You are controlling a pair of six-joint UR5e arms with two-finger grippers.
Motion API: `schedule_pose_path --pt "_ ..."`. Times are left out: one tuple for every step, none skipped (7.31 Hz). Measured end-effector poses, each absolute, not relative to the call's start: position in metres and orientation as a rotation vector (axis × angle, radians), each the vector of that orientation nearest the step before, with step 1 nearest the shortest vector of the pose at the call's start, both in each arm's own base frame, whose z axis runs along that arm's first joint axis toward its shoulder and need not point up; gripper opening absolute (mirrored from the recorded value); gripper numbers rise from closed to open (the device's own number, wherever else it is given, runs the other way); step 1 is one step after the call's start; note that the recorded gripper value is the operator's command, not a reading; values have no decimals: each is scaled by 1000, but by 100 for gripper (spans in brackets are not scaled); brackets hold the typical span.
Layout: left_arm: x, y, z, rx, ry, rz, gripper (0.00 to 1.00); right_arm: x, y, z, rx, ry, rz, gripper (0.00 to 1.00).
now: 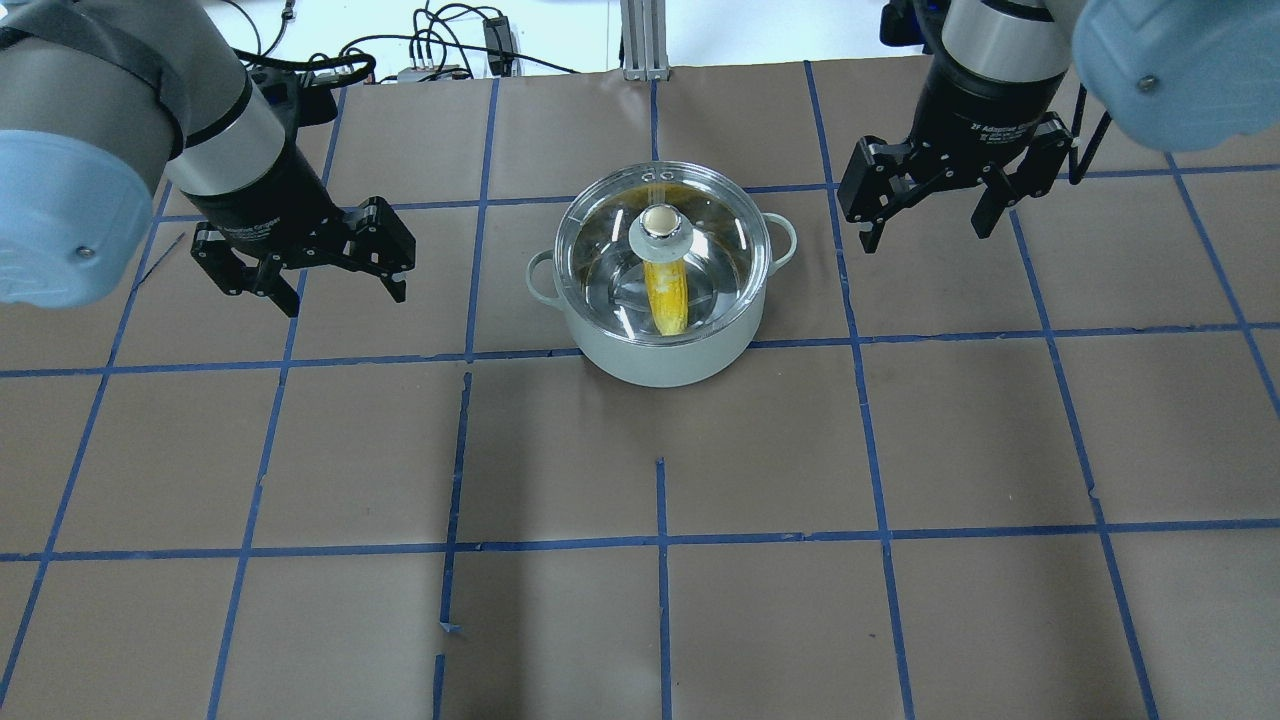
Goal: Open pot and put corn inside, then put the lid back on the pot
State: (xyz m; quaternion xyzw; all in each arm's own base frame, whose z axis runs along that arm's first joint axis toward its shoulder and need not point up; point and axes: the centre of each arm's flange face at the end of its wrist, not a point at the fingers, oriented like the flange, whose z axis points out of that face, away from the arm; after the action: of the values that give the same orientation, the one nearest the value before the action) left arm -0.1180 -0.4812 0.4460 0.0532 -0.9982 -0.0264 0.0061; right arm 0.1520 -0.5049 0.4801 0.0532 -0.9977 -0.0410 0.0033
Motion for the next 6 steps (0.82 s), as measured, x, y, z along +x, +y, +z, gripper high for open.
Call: schedule_pose_path --pt "-118 -481 445 167 -3124 -85 100 152 -505 482 166 -3130 -119 100" --pt "-118 -481 445 167 -3125 -87 100 152 -505 483 164 -3129 -114 100" --pt "-118 -481 445 166 -3125 -87 100 151 -505 483 161 -3125 -115 100" --pt "-118 -481 445 166 -3126 -87 100 152 -505 483 153 -3122 -114 100" --pt "-118 -481 446 165 -3127 -86 100 153 -507 485 145 -3121 -108 100" --pt "-118 -481 446 166 -3127 -87 100 153 -508 487 138 -3120 -102 100"
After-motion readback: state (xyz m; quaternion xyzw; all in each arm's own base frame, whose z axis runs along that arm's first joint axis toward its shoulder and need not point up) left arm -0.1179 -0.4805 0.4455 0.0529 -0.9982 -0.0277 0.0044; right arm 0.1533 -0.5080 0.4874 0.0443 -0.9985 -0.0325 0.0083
